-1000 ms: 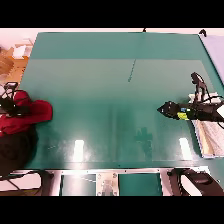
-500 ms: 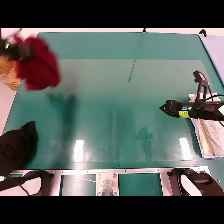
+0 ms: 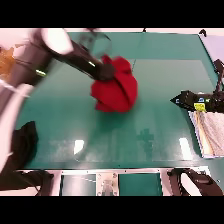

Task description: Fold the shirts.

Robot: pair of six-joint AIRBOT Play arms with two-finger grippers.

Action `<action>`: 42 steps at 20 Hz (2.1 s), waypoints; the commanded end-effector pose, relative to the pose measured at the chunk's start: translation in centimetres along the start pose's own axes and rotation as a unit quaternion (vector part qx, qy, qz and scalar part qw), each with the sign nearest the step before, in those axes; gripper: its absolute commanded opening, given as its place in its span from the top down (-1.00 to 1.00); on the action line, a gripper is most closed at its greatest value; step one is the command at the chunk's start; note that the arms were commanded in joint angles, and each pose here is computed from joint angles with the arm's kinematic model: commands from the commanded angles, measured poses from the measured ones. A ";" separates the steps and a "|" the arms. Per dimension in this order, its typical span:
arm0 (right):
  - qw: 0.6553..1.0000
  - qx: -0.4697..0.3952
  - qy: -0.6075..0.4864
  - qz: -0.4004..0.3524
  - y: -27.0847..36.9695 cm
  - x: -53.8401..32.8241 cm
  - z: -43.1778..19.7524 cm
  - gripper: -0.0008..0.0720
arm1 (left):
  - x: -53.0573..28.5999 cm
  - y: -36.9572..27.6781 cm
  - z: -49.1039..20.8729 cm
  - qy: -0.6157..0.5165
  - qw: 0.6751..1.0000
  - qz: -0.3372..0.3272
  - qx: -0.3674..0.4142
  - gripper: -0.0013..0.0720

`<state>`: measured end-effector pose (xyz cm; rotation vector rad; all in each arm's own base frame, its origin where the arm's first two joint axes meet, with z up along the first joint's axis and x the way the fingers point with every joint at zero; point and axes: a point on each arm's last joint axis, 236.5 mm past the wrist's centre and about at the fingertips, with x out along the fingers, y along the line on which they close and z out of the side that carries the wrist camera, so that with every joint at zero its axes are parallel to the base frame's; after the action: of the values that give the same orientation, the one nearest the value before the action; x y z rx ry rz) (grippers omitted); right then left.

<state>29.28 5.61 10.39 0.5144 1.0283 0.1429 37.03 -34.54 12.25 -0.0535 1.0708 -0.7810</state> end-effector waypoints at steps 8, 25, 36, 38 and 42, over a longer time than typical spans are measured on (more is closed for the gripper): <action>0.991 0.056 0.122 -0.027 -4.2 4.8 -7.5 -0.39 | -0.4 8.8 -5.1 0.157 0.981 0.013 -0.115 -0.98; 0.947 0.182 0.263 -0.035 -11.5 11.2 -16.9 -0.37 | 14.7 14.3 -9.1 0.059 0.952 -0.097 -0.283 -0.93; 0.964 0.106 0.169 0.175 -2.0 9.9 -5.4 0.95 | 4.8 5.0 3.1 -0.061 0.969 -0.206 -0.124 0.88; 0.965 0.044 0.120 0.231 2.8 5.0 0.8 0.95 | -3.3 3.4 7.8 -0.135 0.973 -0.175 -0.060 0.88; 0.940 -0.093 -0.088 0.316 13.9 -11.7 12.5 0.95 | -22.2 -0.6 12.5 -0.304 0.947 -0.089 0.053 0.88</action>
<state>36.39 8.16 16.67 0.7592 0.9164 0.5975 44.19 -30.15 23.98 -0.3946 0.7054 -0.9685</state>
